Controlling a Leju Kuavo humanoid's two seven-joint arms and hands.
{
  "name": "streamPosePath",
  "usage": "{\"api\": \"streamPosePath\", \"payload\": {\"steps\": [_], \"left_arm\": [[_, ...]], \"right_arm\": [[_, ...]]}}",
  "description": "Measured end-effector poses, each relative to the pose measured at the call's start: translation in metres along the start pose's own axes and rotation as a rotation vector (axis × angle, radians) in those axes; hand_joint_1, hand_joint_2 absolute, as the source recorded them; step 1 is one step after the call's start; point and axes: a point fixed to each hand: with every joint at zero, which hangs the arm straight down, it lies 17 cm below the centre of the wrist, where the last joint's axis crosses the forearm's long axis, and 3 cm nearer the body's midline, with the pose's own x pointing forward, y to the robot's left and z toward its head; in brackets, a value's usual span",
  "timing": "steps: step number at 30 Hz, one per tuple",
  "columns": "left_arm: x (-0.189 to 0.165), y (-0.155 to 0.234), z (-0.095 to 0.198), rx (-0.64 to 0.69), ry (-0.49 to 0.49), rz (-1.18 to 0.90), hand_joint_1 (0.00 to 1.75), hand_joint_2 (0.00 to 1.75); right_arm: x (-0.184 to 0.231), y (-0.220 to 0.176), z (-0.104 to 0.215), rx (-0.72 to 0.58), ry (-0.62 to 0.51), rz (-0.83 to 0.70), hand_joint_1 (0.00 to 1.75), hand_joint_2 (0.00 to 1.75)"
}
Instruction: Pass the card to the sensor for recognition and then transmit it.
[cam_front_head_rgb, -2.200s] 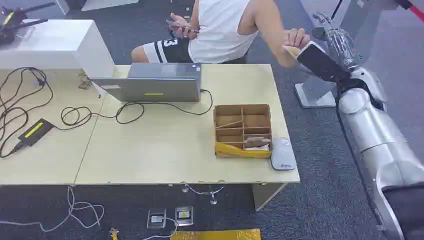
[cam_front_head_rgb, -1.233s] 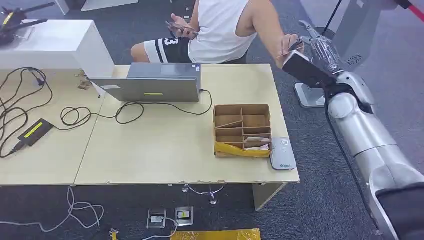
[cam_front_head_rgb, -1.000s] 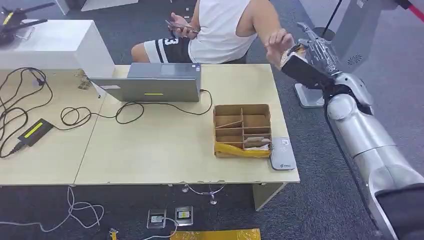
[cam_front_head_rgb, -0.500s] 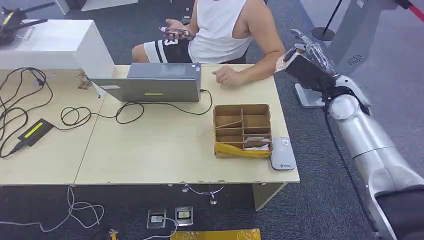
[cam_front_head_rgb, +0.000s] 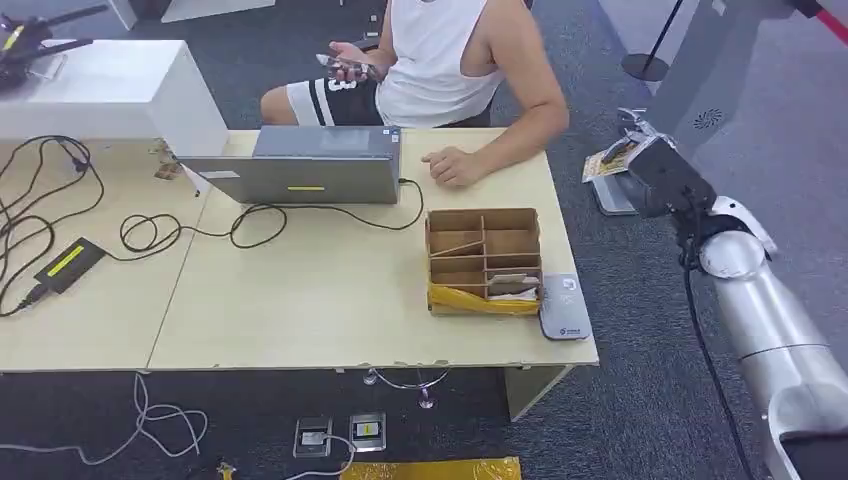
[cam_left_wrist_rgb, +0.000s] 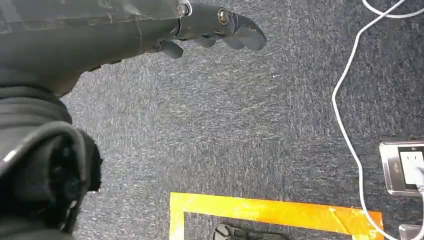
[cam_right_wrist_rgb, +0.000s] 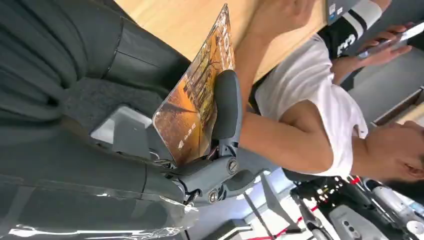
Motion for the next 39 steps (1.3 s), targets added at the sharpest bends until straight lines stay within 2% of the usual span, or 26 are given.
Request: {"api": "streamPosePath", "payload": {"steps": [9, 20, 39], "left_arm": [[0.009, 0.001, -0.002, 0.004, -0.011, 0.005, 0.00, 0.00], [0.008, 0.004, -0.003, 0.008, -0.016, -0.008, 0.00, 0.00], [0.005, 0.012, -0.005, 0.016, -0.013, -0.026, 0.00, 0.00]], "right_arm": [[-0.024, 0.023, 0.028, 0.050, 0.060, 0.001, 1.75, 1.75], [-0.054, 0.085, 0.074, 0.207, 0.166, 0.023, 1.75, 1.75], [-0.065, 0.134, 0.123, 0.385, 0.231, 0.065, 1.75, 1.75]]}}
